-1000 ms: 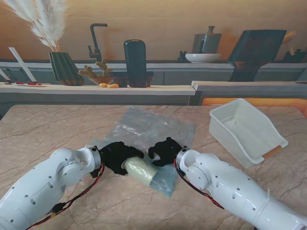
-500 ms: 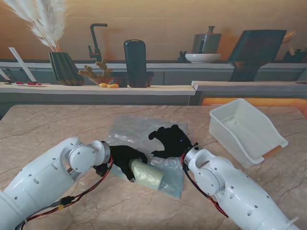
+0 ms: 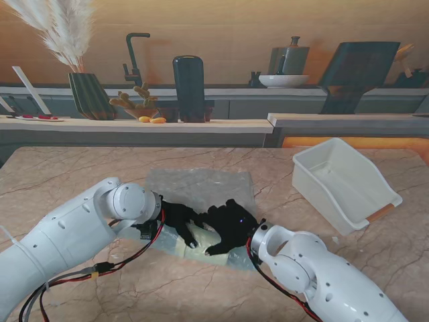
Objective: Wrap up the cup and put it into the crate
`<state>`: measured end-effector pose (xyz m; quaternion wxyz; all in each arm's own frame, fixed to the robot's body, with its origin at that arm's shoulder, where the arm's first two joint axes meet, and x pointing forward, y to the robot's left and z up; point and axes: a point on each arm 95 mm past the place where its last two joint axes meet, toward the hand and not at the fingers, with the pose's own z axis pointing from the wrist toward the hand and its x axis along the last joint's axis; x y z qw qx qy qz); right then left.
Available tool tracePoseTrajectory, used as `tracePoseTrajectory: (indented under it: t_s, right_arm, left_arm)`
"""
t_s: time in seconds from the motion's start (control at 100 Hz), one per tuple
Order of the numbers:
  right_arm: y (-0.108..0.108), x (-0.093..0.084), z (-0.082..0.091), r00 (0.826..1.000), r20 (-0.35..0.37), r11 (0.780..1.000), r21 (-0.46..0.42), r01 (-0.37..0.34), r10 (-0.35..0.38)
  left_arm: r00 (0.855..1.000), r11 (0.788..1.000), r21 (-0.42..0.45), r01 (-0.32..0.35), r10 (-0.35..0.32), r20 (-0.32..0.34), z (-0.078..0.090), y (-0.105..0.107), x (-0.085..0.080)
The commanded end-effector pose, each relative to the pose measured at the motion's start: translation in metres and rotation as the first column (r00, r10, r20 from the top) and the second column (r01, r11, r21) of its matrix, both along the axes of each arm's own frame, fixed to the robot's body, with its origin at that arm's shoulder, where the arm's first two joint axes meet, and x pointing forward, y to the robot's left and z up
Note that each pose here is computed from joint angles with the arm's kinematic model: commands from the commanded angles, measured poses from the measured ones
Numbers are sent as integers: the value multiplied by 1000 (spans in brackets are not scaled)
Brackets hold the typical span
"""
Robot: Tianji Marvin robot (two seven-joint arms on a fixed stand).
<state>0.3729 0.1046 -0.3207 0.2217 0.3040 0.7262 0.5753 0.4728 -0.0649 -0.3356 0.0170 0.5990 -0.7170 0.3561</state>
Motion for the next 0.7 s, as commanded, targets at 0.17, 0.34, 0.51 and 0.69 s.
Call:
tracePoseTrajectory:
  t_s: [0.17, 0.34, 0.51, 0.69]
  right_arm:
    - [15, -4, -19, 999, 18, 988, -150, -39, 42]
    - [19, 6, -36, 999, 30, 971, -237, -31, 39]
    - [20, 23, -46, 1000, -21, 972, -233, -9, 5]
    - [18, 38, -45, 992, -116, 972, -233, 15, -44]
  left_arm:
    - [988, 993, -8, -115, 114, -100, -28, 9, 0]
    - [975, 984, -31, -175, 168, -144, -32, 12, 1]
    - [965, 960, -123, -250, 238, -107, -29, 17, -6]
    - [946, 933, -254, -256, 296, 135, -9, 22, -16]
